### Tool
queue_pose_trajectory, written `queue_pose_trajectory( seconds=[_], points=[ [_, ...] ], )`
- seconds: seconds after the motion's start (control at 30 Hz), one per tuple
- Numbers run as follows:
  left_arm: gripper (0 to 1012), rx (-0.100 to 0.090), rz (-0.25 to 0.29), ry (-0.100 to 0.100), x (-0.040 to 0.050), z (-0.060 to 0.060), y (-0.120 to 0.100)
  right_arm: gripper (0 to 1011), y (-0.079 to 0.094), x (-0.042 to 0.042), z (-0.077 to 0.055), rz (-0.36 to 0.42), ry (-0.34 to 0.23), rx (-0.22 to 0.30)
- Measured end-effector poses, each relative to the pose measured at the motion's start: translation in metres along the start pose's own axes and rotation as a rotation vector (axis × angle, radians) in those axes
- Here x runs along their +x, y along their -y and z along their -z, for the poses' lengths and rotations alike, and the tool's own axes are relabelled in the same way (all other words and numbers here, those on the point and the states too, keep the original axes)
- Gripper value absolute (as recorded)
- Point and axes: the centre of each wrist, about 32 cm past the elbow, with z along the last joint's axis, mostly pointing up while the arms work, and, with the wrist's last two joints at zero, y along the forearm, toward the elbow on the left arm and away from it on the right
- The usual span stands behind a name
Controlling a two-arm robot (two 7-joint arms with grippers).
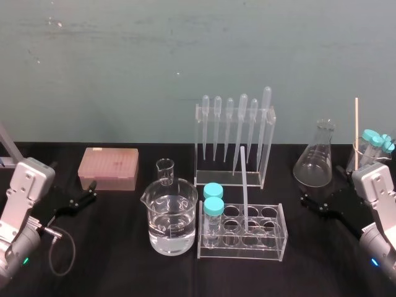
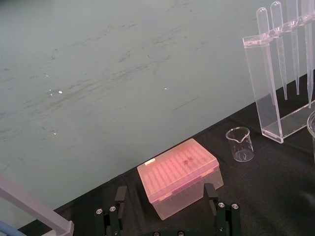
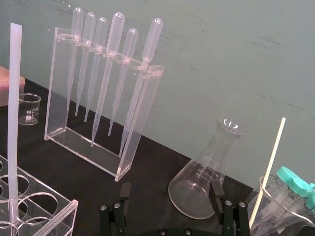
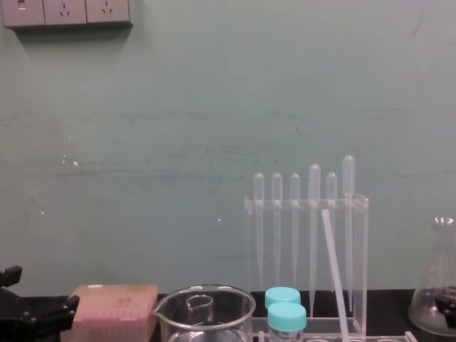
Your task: Pick up the stirring rod with one hand, then place it down.
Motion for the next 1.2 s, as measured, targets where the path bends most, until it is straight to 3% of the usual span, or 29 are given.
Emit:
queue_pose_trajectory(
  seconds=[0.3,0.47,0.53,0.63,0.8,1.0,1.2],
  points=[
    [1000,0.0,0.0,0.0,0.0,0.0,0.0,1003,0.0,0.0001,0.0,0.0,0.0,0.0],
    [1000,0.0,0.0,0.0,0.0,0.0,0.0,1003,0.002,0.0048,-0.008,-0.048,-0.071,0.019],
    [1000,0.0,0.0,0.0,0.0,0.0,0.0,1003,0.005,0.0092,-0.018,-0.106,-0.156,0.036],
    [1000,0.0,0.0,0.0,0.0,0.0,0.0,1003,0.007,0.0126,-0.025,-0.153,-0.216,0.041],
    [1000,0.0,0.0,0.0,0.0,0.0,0.0,1003,0.009,0.0215,-0.041,-0.296,-0.366,0.011],
    [1000,0.0,0.0,0.0,0.0,0.0,0.0,1003,0.0,0.0257,-0.052,-0.421,-0.414,0.009],
    [1000,0.0,0.0,0.0,0.0,0.0,0.0,1003,-0.021,0.0225,-0.059,-0.515,-0.397,0.026]
  ],
)
